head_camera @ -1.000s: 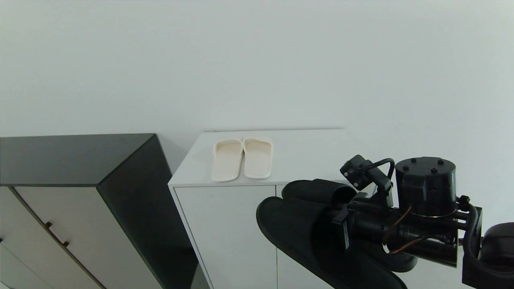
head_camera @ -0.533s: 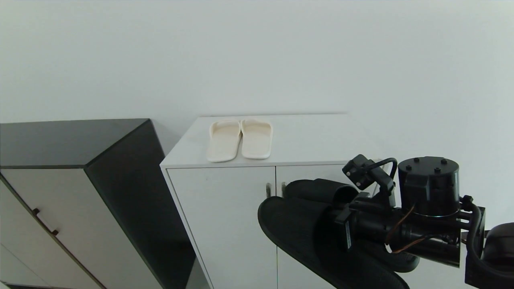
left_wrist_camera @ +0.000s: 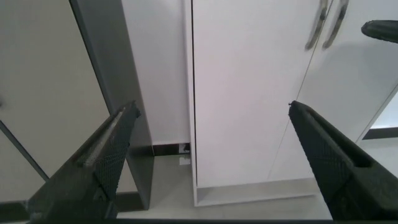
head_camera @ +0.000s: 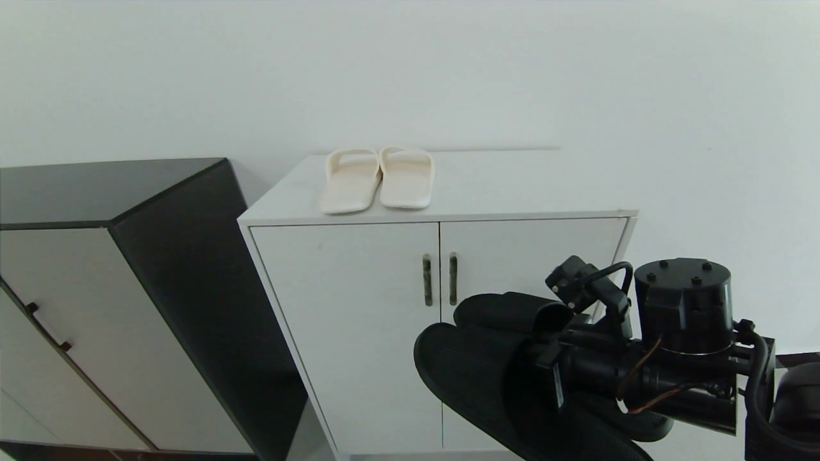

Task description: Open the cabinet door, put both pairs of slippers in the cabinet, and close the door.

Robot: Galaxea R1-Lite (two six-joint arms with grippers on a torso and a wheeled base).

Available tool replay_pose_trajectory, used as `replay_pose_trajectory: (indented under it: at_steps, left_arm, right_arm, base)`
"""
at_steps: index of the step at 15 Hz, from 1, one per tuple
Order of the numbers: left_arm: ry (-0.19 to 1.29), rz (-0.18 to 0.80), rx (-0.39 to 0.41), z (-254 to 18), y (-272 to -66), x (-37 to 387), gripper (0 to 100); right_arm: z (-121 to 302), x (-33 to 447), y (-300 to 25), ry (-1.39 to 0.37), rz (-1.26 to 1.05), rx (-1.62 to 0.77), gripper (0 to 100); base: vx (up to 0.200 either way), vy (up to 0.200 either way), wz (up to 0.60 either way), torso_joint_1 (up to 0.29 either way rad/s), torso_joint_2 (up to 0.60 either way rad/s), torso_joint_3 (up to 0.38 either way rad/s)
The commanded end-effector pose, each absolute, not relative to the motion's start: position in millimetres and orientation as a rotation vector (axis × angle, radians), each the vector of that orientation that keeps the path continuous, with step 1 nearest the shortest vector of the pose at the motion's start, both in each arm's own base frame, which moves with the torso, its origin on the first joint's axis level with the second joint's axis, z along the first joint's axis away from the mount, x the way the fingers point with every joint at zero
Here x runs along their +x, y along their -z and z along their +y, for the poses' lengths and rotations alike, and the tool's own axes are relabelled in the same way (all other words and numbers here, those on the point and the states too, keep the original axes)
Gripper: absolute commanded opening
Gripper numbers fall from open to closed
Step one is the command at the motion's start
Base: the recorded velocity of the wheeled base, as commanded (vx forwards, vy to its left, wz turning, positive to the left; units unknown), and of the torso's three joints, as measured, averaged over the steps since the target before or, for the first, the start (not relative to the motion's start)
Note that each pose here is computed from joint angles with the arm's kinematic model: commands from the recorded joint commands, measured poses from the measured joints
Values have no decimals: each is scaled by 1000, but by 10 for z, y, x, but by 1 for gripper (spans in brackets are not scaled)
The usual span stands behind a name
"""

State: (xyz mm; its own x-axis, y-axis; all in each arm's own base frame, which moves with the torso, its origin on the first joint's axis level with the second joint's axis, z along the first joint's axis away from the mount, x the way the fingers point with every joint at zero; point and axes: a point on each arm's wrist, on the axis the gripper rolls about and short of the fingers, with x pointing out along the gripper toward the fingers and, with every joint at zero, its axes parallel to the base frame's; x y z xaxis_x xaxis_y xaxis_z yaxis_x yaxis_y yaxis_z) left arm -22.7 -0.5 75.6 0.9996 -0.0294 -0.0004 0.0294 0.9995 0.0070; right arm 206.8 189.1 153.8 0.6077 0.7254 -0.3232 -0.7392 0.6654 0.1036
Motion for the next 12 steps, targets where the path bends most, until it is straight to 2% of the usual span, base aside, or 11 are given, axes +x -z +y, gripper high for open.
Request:
replay_pose_trajectory:
  at_steps: [1,6,12]
  left_arm:
    - [29,0,8,-6,-757,-227,100]
    - [29,0,8,-6,-757,-227,100]
    - [26,20,-6,-5,-761,-212,100]
  right_arm:
    - [1879,2052,-1526,-849,360,-43,0]
    - [1867,2039,-1512,-850,366,-45,0]
    - [1863,2028,-1486,-851,374,-49,0]
  base:
    - [0,0,0,-163,491,320]
    - [0,0,0,-150,477,331]
    - [0,0,0,-86,460,362]
